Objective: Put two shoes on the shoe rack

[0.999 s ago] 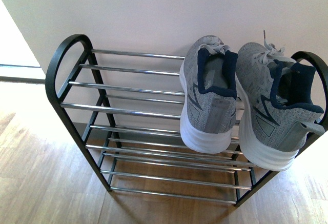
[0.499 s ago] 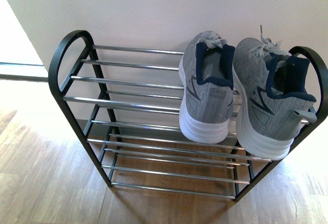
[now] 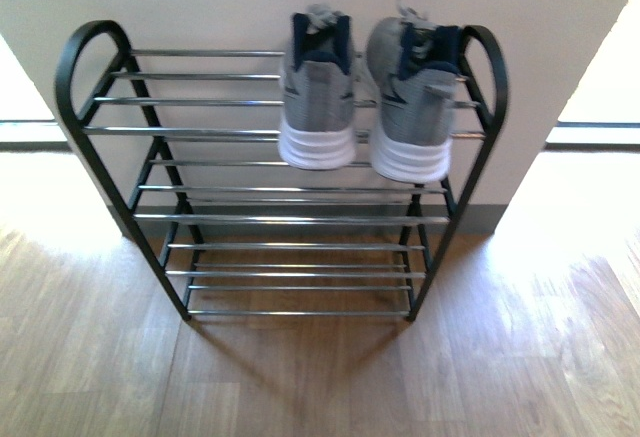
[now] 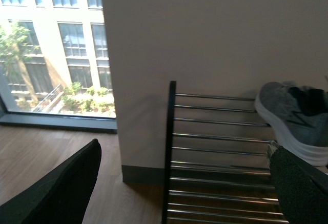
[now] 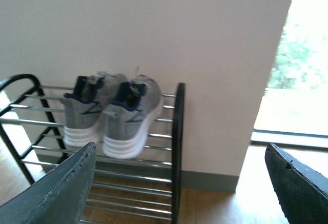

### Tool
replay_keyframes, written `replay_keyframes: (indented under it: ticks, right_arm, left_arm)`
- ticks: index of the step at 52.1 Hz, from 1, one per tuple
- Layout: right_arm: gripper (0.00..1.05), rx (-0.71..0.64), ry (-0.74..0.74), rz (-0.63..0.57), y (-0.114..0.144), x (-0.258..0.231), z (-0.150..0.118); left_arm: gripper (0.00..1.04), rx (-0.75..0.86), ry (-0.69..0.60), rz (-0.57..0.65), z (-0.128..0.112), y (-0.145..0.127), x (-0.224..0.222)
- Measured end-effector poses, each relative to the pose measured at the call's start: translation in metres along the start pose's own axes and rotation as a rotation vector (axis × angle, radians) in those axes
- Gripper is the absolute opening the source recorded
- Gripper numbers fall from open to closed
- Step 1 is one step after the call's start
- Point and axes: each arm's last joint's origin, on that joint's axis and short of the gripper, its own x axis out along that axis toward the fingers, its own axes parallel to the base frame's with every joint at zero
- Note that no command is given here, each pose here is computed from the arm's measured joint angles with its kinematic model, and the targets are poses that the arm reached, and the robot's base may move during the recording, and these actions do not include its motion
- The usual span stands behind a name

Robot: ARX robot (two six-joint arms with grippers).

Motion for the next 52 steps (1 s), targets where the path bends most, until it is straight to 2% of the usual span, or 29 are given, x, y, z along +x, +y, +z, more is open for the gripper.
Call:
replay_keyframes:
  ticks: [52]
  right_arm:
    - [0.95, 0.003, 0.001, 0.002, 0.0001, 0.0001, -0.0001]
  left_arm:
    - [0.95, 0.001, 0.000, 0.000, 0.0000, 0.0000, 0.0000]
